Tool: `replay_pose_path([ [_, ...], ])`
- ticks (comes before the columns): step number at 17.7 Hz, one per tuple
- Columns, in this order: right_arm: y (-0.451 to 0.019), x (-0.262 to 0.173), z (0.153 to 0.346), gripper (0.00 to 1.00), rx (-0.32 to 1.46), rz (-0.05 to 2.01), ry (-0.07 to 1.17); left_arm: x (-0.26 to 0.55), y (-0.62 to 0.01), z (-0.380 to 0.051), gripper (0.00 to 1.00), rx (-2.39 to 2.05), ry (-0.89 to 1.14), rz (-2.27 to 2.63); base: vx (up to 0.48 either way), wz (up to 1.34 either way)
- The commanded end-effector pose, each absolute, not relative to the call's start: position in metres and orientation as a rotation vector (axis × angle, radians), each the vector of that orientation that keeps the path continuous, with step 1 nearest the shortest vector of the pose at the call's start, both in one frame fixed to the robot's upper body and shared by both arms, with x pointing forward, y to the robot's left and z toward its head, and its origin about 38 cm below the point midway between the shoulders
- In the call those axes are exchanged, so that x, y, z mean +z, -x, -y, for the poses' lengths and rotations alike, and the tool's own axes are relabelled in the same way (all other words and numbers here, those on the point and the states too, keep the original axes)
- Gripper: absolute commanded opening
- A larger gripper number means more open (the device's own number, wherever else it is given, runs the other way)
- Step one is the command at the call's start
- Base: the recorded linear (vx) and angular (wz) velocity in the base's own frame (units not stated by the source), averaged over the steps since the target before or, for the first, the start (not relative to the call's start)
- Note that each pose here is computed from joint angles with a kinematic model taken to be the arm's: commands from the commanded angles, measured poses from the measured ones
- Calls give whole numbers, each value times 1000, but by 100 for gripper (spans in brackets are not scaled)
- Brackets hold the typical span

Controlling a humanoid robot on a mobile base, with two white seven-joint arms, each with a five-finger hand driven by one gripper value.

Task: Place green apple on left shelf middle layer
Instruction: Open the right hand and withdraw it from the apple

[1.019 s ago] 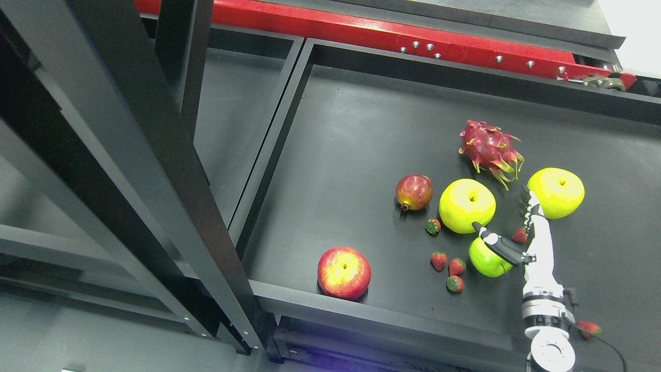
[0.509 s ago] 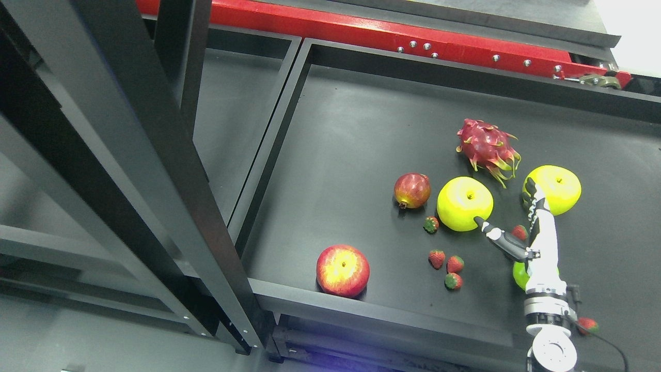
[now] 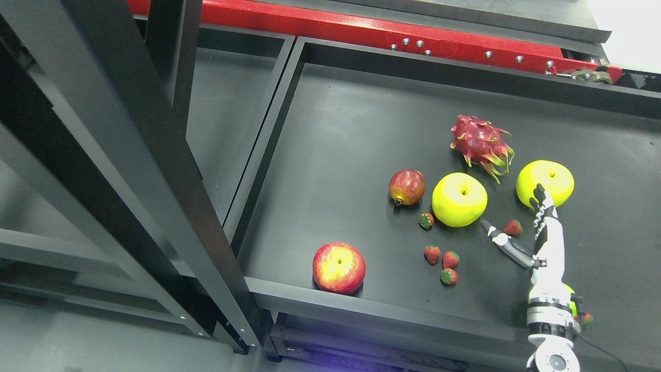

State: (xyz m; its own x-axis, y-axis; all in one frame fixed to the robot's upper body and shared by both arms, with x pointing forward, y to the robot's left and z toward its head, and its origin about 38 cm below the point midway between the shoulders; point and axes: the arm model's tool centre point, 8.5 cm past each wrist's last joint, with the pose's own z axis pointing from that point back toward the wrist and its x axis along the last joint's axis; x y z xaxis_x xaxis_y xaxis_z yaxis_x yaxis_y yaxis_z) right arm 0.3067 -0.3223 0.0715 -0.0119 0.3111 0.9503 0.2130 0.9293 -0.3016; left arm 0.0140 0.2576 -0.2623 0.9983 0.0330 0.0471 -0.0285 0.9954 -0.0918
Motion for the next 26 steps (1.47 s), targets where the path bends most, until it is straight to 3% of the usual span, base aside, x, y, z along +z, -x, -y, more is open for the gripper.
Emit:
replay_pose_path([
  [1, -297, 72, 332, 100, 42, 1596, 461, -261, -28, -269, 100, 27, 75, 70, 0, 0],
  [26, -296, 73, 333, 100, 30, 1598, 468, -261, -28, -269, 100, 27, 75, 70, 0, 0],
])
